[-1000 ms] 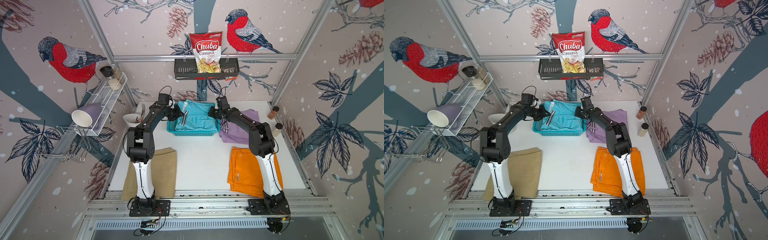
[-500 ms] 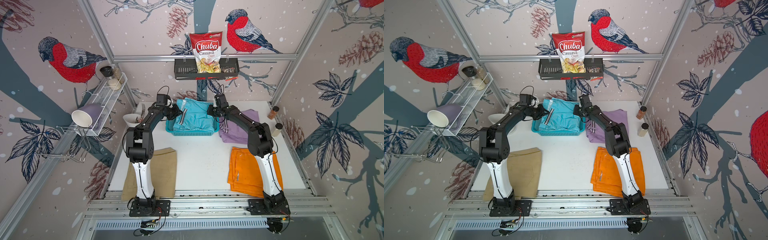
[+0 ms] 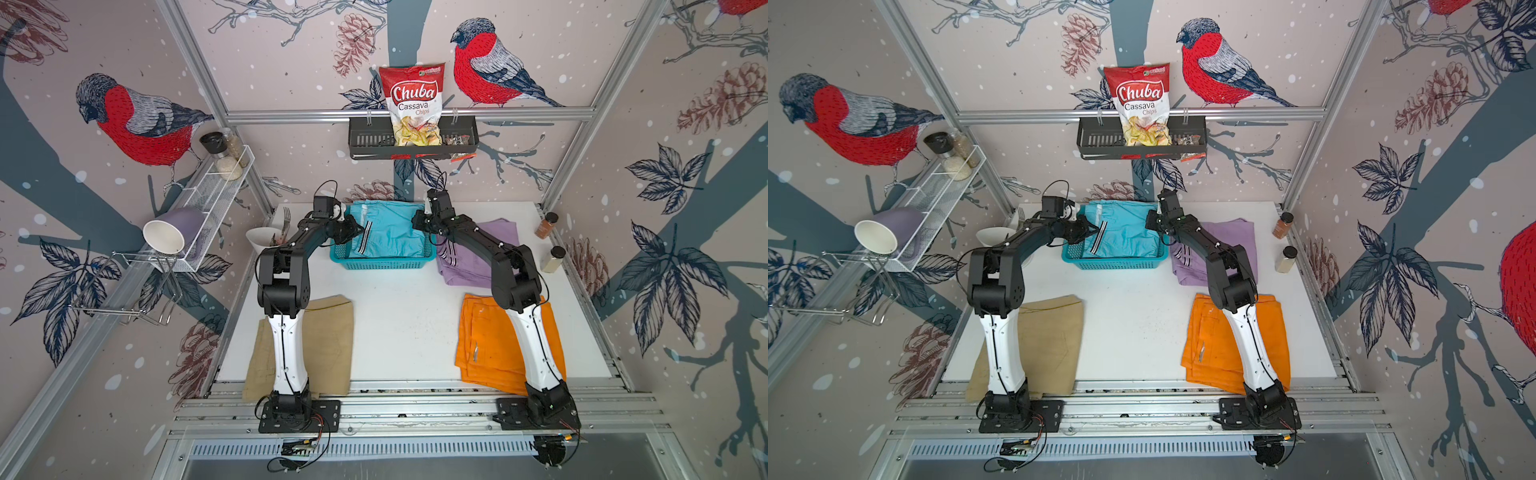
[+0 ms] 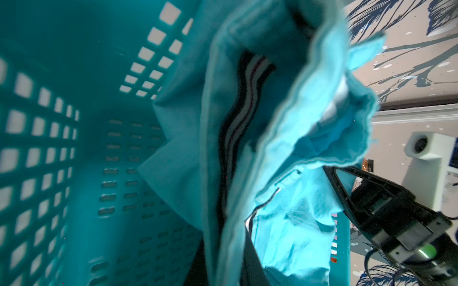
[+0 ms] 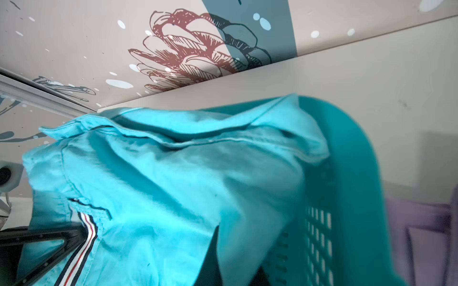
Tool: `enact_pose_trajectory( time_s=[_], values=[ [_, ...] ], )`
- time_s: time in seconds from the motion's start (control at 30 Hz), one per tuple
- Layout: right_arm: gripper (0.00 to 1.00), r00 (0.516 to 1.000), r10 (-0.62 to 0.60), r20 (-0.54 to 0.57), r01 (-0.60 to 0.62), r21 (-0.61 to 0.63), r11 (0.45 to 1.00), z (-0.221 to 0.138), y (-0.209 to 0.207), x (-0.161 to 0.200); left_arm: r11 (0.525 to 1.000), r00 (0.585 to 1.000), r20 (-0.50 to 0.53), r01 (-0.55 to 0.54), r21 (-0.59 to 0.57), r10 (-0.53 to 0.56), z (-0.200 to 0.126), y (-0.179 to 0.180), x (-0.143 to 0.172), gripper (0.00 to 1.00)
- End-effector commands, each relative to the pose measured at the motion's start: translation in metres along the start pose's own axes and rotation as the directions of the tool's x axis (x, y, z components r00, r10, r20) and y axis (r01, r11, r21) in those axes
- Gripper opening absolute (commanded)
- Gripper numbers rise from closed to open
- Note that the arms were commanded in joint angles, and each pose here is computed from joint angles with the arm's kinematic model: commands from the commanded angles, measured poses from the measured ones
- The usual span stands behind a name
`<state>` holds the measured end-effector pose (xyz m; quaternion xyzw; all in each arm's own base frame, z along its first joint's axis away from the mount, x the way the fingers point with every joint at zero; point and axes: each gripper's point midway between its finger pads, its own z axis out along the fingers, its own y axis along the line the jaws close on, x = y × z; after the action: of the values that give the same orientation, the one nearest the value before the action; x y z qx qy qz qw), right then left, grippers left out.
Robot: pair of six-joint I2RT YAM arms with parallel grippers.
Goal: Put the folded long pants in the basket
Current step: Place the long pant in the basket.
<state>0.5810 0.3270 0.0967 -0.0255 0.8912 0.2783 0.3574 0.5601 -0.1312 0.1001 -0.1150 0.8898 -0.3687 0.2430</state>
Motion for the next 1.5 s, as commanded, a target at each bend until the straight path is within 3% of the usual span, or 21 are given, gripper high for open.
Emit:
enact_pose_trajectory(
  time_s=[0.0,0.33,0.67,0.83,1.13,1.3,1.4,1.47],
  values=[
    [0.00,0.993,0.034,-0.111,-0.015,0.164,0.986,0.009,-0.054,0.038,0.989,0.995,-0.004,0.100,-0.110,-0.101,0.002,0.034,0.007,0.00],
    [0.00,0.994,0.015,-0.110,0.009,0.212,0.977,-0.022,-0.024,0.022,0.973,0.977,0.014,0.215,-0.085,-0.215,-0.030,0.007,0.013,0.00],
    [0.00,0.980,0.072,-0.184,-0.022,0.256,0.966,-0.056,0.004,0.020,0.933,0.967,-0.009,0.244,-0.265,-0.255,-0.058,0.004,0.021,0.00],
    [0.00,0.977,0.057,-0.203,0.005,0.292,0.956,-0.059,0.004,0.029,0.920,0.961,-0.032,0.251,-0.299,-0.273,-0.053,0.014,0.029,0.00],
    [0.01,0.952,0.098,-0.290,0.020,0.379,0.925,-0.021,-0.040,0.070,0.884,0.949,-0.104,0.234,-0.405,-0.299,-0.013,0.050,0.042,0.00],
    [0.14,0.954,0.086,-0.286,0.037,0.398,0.917,-0.020,-0.046,0.070,0.866,0.951,-0.103,0.216,-0.450,-0.291,-0.005,0.061,0.044,0.00],
    [0.27,0.962,0.069,-0.264,0.038,0.377,0.925,-0.024,-0.038,0.059,0.864,0.957,-0.078,0.214,-0.455,-0.278,-0.012,0.057,0.039,0.16],
    [0.46,0.970,0.044,-0.240,0.044,0.348,0.936,-0.029,-0.027,0.046,0.876,0.963,-0.065,0.209,-0.435,-0.262,-0.019,0.046,0.034,0.30]
  ],
)
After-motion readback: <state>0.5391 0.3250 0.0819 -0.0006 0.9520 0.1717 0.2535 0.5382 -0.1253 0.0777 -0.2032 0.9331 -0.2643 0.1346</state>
